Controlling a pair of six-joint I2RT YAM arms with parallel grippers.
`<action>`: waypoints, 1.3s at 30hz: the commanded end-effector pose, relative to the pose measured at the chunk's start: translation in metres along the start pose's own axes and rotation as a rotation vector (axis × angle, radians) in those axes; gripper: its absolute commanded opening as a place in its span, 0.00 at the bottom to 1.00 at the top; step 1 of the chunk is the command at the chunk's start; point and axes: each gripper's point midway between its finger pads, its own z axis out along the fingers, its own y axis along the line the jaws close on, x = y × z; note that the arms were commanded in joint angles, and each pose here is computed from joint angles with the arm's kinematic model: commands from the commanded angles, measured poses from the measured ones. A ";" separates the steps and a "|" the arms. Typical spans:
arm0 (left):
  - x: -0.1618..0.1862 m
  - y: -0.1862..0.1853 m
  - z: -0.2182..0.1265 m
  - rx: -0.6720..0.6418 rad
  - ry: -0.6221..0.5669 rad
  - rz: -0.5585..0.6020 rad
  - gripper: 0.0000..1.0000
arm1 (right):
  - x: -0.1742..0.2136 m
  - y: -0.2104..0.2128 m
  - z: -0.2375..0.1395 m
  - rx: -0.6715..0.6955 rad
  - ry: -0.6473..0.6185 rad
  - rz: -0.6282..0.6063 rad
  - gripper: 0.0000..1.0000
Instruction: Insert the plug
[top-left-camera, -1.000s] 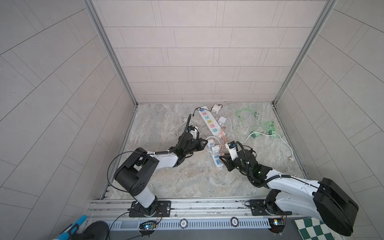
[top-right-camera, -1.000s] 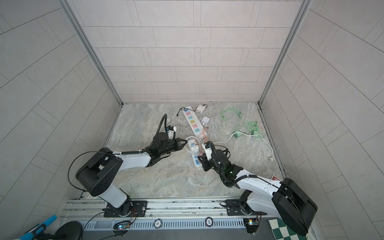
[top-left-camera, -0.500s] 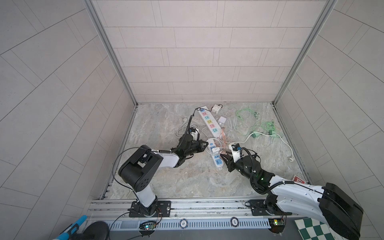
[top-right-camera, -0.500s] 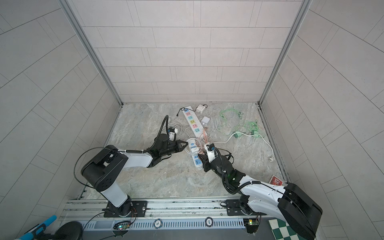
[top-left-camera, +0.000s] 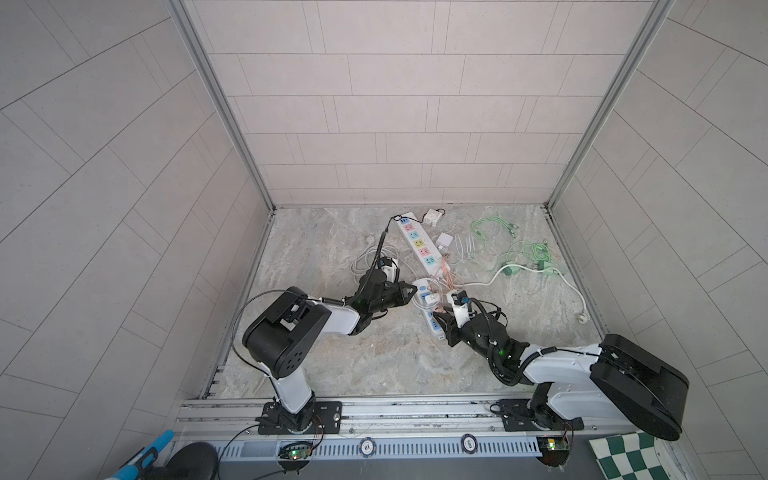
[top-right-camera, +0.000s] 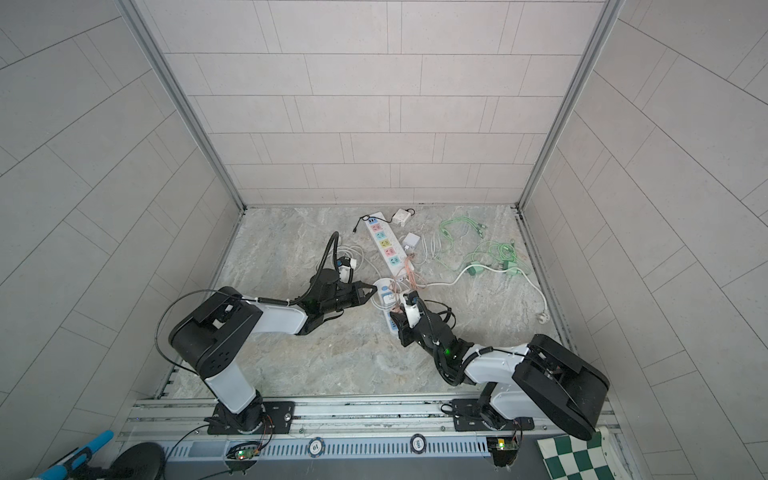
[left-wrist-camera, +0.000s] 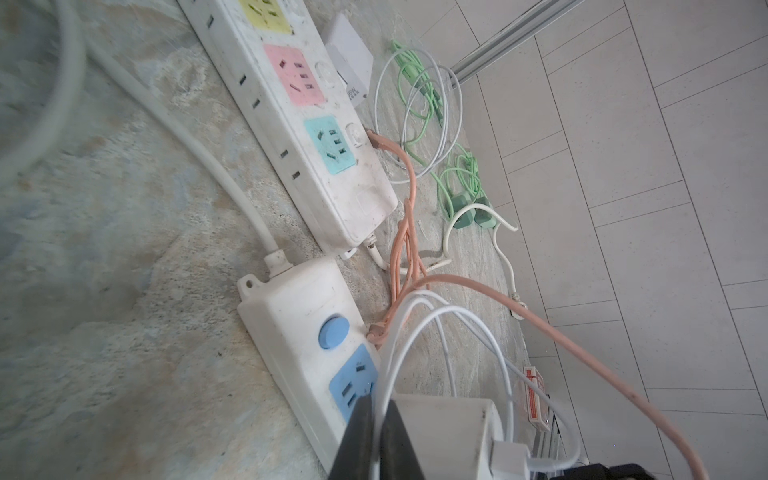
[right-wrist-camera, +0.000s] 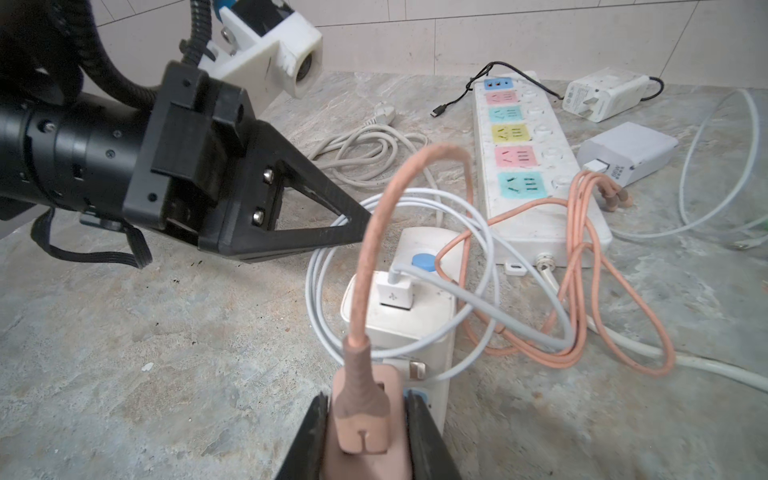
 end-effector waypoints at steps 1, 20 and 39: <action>-0.002 -0.002 0.002 0.014 -0.008 0.011 0.09 | -0.027 0.007 0.002 -0.010 -0.112 0.005 0.00; -0.001 -0.001 0.006 0.019 0.001 -0.003 0.08 | -0.014 0.003 0.006 0.062 -0.174 -0.011 0.00; 0.000 0.000 0.009 0.025 0.002 -0.009 0.08 | 0.001 -0.003 -0.004 0.122 -0.136 -0.025 0.00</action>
